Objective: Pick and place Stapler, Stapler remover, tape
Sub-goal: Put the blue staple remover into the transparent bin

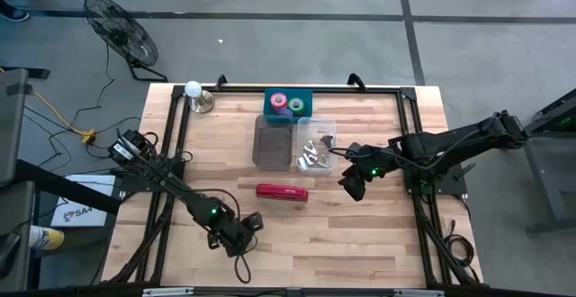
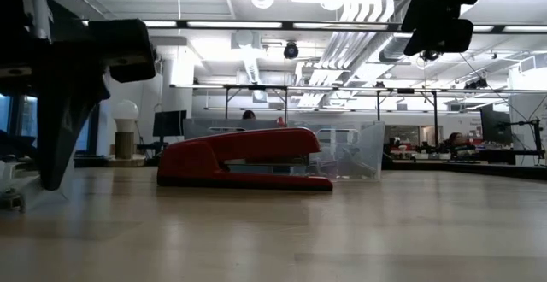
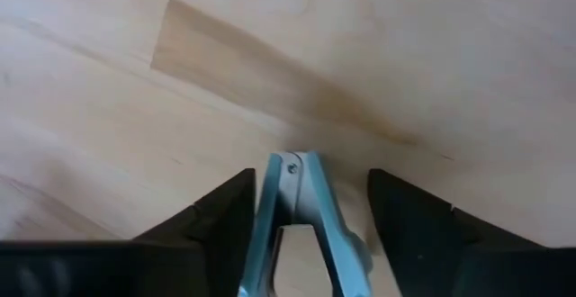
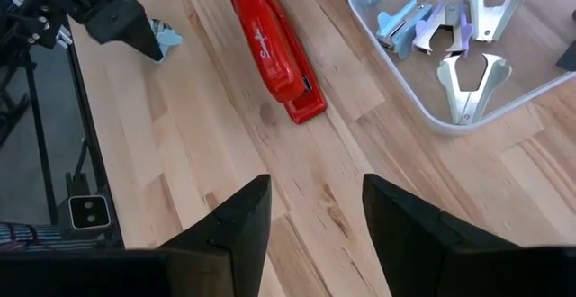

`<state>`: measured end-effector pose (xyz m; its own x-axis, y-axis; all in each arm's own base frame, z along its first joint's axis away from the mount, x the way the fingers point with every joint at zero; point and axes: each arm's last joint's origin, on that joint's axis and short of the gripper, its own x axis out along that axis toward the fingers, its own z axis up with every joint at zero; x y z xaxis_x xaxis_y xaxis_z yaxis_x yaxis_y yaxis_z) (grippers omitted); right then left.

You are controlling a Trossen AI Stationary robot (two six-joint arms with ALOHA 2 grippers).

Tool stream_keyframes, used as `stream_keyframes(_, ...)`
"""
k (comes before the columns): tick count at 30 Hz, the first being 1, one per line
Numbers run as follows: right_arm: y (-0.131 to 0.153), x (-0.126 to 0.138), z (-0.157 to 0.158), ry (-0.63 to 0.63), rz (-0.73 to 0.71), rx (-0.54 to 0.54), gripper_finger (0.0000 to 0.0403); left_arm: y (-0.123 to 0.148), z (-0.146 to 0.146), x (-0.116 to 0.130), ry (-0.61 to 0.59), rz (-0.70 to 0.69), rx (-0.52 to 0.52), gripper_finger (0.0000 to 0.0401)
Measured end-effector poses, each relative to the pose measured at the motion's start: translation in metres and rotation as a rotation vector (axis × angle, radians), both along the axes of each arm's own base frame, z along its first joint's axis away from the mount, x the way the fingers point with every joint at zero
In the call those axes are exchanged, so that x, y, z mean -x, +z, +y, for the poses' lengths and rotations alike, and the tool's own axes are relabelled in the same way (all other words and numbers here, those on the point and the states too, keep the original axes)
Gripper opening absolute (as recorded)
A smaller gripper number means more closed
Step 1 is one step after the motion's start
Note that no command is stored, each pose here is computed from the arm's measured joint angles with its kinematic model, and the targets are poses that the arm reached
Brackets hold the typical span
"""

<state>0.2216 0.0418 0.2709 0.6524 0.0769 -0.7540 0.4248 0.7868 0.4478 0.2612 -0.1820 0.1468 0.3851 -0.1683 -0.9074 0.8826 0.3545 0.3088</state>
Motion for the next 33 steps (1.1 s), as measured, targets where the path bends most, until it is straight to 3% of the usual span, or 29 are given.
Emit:
stream_keyframes(6, 0.0, 0.0, 0.0, -0.004, 0.0, -0.003, 0.0167, -0.0013, 0.0013, 0.0016, 0.063, 0.031, 0.016, 0.0148)
stream_keyframes(12, 0.0, 0.0, 0.0, -0.005, 0.0, -0.004, 0.0167, -0.0022, 0.0029, 0.0035, 0.09, 0.056, 0.007, 0.0111)
stream_keyframes(33, 0.0, 0.0, 0.0, -0.023, 0.002, -0.02, 0.0167, -0.003, 0.0038, 0.004, 0.097, 0.056, -0.009, 0.0088)
